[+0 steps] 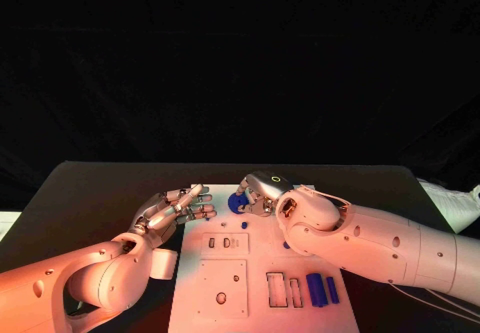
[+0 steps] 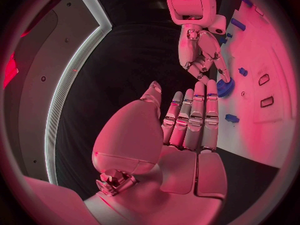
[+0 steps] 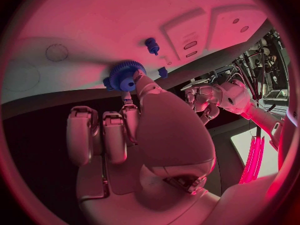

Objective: Assemble the parts on the task board

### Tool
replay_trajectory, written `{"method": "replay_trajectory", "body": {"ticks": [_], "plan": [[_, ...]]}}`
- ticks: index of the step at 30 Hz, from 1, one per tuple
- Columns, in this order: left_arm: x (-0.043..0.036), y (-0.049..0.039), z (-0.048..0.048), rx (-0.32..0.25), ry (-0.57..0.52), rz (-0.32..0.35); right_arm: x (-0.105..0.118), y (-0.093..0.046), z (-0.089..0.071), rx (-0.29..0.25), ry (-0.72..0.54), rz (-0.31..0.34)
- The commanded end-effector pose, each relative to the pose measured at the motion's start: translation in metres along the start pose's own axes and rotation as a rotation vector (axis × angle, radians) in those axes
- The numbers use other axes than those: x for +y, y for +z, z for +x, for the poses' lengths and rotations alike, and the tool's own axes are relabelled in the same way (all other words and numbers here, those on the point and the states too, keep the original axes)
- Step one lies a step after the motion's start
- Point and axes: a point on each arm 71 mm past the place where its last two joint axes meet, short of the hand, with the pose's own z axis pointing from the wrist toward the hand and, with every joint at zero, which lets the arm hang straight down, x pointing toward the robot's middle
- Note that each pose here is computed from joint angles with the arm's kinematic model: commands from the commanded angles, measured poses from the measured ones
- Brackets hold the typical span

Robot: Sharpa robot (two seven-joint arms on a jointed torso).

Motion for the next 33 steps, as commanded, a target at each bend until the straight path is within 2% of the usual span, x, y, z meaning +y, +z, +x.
{"method": "replay_trajectory", "body": {"ticks": [1, 16, 24, 30, 33], "plan": [[-0.001, 0.0002, 0.0028, 0.021, -0.012, 0.005, -0.002, 0.0, 0.004, 0.036, -0.043, 0.017], [-0.001, -0.0003, 0.0029, 0.021, -0.012, 0.002, -0.003, 0.002, 0.009, 0.086, -0.046, 0.03], [-0.0011, -0.0008, 0.0028, 0.02, -0.011, 0.001, -0.009, 0.002, 0.012, 0.131, -0.013, 0.063], [-0.0012, -0.001, 0.0028, 0.02, -0.011, 0.0, -0.013, 0.002, 0.011, 0.115, 0.0, 0.086], [-0.0012, -0.0011, 0.0027, 0.02, -0.011, 0.0, -0.015, 0.002, 0.009, 0.086, 0.012, 0.091]]}}
